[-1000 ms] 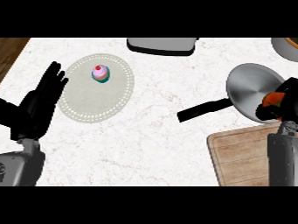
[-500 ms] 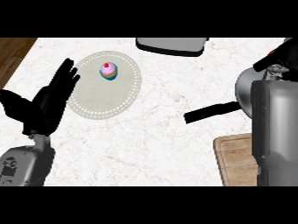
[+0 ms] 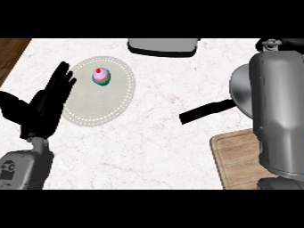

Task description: Pick the tomato from the cutting board and place it in the pan

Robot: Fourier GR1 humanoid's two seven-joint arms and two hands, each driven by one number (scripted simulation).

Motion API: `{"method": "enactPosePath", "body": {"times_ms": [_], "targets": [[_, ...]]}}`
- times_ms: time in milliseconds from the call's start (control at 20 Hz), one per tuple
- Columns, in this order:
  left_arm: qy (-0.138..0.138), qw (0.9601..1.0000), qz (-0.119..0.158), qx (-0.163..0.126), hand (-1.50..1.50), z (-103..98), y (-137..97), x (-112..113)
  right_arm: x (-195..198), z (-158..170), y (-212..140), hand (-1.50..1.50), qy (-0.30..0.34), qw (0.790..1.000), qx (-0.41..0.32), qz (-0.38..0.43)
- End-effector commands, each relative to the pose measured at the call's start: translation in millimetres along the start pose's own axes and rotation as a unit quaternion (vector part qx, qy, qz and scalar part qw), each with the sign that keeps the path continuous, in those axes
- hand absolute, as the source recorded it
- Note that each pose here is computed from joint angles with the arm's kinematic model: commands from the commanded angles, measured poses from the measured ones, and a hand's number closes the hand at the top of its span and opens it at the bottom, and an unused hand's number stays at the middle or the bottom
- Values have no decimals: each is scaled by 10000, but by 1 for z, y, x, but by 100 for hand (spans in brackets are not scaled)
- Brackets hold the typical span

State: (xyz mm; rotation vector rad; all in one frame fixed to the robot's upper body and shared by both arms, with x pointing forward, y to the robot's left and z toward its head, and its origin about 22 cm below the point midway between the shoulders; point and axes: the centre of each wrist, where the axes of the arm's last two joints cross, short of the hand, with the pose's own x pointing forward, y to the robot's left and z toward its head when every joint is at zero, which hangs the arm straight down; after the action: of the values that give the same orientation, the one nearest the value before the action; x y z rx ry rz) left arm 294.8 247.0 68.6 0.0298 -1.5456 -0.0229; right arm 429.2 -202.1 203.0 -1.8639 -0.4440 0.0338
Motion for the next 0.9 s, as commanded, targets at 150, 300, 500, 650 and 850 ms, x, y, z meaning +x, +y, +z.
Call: {"method": "enactPosePath", "body": {"times_ms": [150,300,500,650,850], "targets": [[70,9997,45,242,0,15,12,1,-8,-1,43,150,741,9968,-43,-302],[34,9994,-15,348,0,7,11,-9,-20,0,73,150,639,9972,1,-389],[102,9994,56,317,0,15,-2,-7,-34,-23,91,150,443,9962,283,-696],[67,9996,-71,248,0,17,17,-3,-44,-19,127,150,410,9959,416,-695],[22,9993,-60,361,0,5,30,-3,-67,-29,160,150,591,9952,655,-416]]}}
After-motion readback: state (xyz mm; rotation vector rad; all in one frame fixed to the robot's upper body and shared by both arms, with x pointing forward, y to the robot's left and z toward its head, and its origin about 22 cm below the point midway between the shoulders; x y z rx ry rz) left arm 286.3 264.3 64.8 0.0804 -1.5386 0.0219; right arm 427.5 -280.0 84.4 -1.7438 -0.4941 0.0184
